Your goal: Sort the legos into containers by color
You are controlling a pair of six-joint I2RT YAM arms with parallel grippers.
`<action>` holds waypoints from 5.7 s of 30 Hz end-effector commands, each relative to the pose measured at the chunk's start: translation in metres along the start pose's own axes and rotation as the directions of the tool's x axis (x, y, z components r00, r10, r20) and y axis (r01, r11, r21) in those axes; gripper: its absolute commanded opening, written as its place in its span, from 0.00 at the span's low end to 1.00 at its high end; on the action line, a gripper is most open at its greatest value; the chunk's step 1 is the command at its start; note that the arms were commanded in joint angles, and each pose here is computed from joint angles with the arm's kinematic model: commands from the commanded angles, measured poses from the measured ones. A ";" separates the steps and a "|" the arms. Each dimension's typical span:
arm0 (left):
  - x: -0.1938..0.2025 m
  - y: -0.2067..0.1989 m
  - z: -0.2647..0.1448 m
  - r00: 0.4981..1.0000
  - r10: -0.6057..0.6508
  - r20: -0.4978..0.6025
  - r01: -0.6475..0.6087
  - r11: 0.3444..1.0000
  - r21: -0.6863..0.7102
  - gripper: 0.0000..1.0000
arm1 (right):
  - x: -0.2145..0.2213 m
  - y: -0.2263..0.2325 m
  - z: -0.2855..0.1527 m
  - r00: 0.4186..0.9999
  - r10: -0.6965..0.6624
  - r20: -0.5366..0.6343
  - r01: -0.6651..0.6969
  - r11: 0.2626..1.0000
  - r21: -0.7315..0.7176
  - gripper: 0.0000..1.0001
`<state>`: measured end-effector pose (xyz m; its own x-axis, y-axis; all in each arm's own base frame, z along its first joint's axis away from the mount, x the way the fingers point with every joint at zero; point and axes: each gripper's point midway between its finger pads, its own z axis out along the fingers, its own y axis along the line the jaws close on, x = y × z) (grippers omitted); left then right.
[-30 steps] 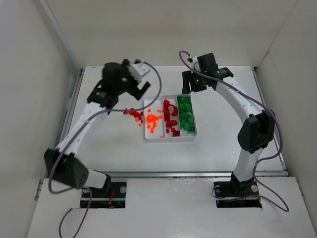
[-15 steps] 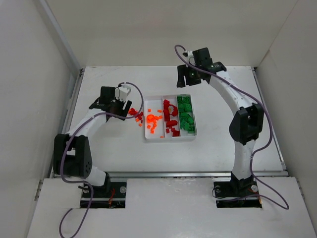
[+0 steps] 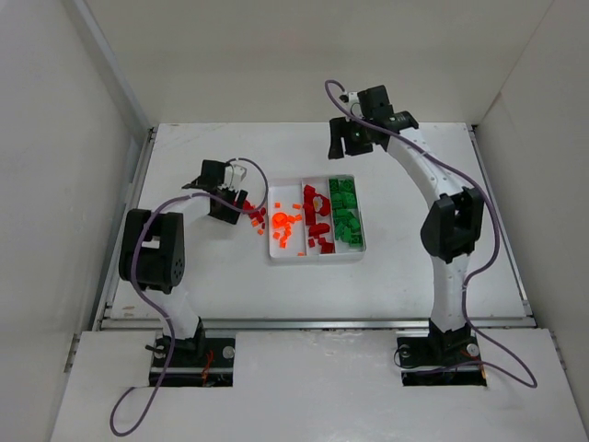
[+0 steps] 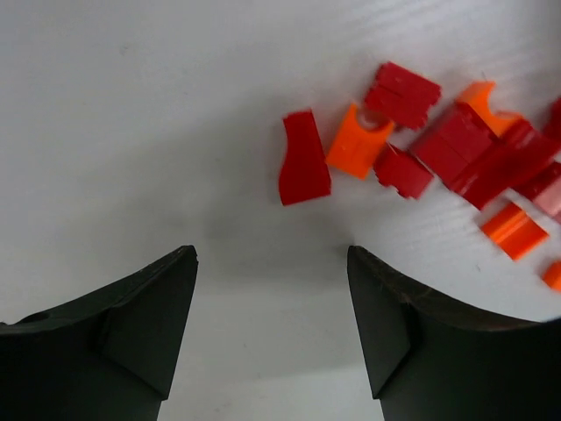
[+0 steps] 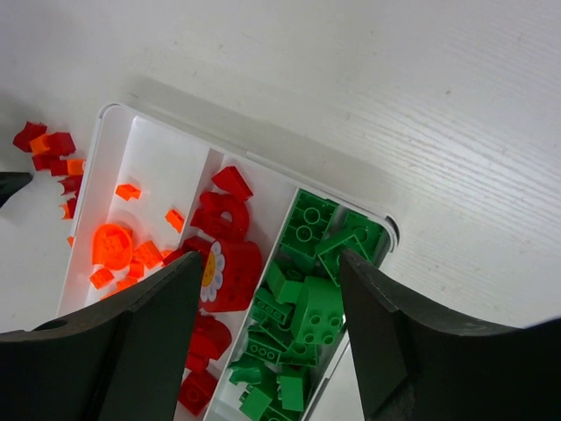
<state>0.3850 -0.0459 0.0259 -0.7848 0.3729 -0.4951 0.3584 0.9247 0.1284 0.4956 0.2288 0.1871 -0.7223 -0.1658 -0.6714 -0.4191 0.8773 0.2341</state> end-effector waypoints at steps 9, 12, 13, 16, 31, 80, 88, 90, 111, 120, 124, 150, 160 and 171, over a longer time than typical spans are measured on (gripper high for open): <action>-0.026 0.010 0.029 0.996 -0.083 0.013 0.083 0.995 -0.053 0.48 | -0.035 -0.012 -0.012 0.996 0.001 0.088 -0.003 1.000 0.021 0.70; -0.030 0.006 0.031 0.996 -0.083 0.020 0.083 0.996 -0.028 0.45 | -0.036 -0.010 -0.010 0.996 0.001 0.088 -0.002 1.000 0.009 0.70; -0.033 0.007 0.028 0.996 -0.083 0.029 0.084 0.996 -0.029 0.42 | -0.036 -0.010 -0.008 0.996 0.001 0.088 -0.002 1.000 0.009 0.70; -0.041 0.008 0.027 0.996 -0.072 0.052 0.073 0.997 -0.024 0.35 | -0.036 -0.010 -0.008 0.996 0.001 0.088 -0.002 1.000 0.009 0.70; -0.054 -0.004 0.039 0.997 -0.064 0.052 0.062 0.997 0.040 0.43 | -0.024 -0.011 -0.002 0.999 0.010 0.051 -0.010 1.000 0.001 0.70; -0.129 -0.262 -0.069 0.808 0.412 0.422 -0.566 0.743 0.358 0.73 | 0.010 -0.011 -0.071 0.997 -0.028 0.068 0.023 0.996 0.082 0.70; -0.188 -0.188 -0.132 0.838 0.279 0.469 -0.424 0.874 0.236 0.71 | -0.021 0.005 -0.078 0.989 -0.039 0.141 0.037 0.999 0.011 0.70; -0.181 -0.143 -0.132 0.879 0.211 0.428 -0.318 0.928 0.195 0.70 | -0.031 0.018 -0.072 0.988 -0.045 0.147 0.048 0.999 -0.016 0.70; -0.009 -0.027 -0.045 0.969 0.179 0.168 -0.195 0.977 0.084 0.61 | 0.010 0.124 -0.042 0.994 -0.084 0.073 0.094 0.986 -0.139 0.72; -0.015 -0.037 0.001 0.975 0.194 0.103 -0.206 0.971 0.118 0.60 | -0.001 0.109 -0.045 0.990 -0.113 0.084 0.119 0.991 -0.066 0.72; -0.015 -0.038 0.013 0.981 0.177 0.080 -0.186 0.974 0.129 0.59 | -0.010 0.099 -0.046 0.989 -0.110 0.102 0.116 0.992 -0.052 0.72; -0.027 -0.038 0.000 0.979 0.200 0.045 -0.205 0.963 0.173 0.00 | -0.018 0.081 -0.037 0.992 -0.081 0.099 0.086 0.995 -0.056 0.72; -0.074 -0.036 -0.055 0.957 0.224 0.185 -0.255 0.953 0.163 0.00 | -0.020 0.080 -0.040 0.990 -0.082 0.113 0.088 0.995 -0.048 0.72; -0.112 -0.089 -0.094 0.894 0.340 0.293 -0.401 0.897 0.184 0.00 | -0.020 0.053 -0.052 0.989 -0.042 0.141 0.050 0.997 -0.052 0.72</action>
<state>0.3965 -0.1374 0.1145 -0.5205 0.6065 -0.6010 0.6850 0.7168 0.1300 0.4498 0.2703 0.2065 -0.6952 -0.1954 -0.6917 -0.4692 0.8524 0.2308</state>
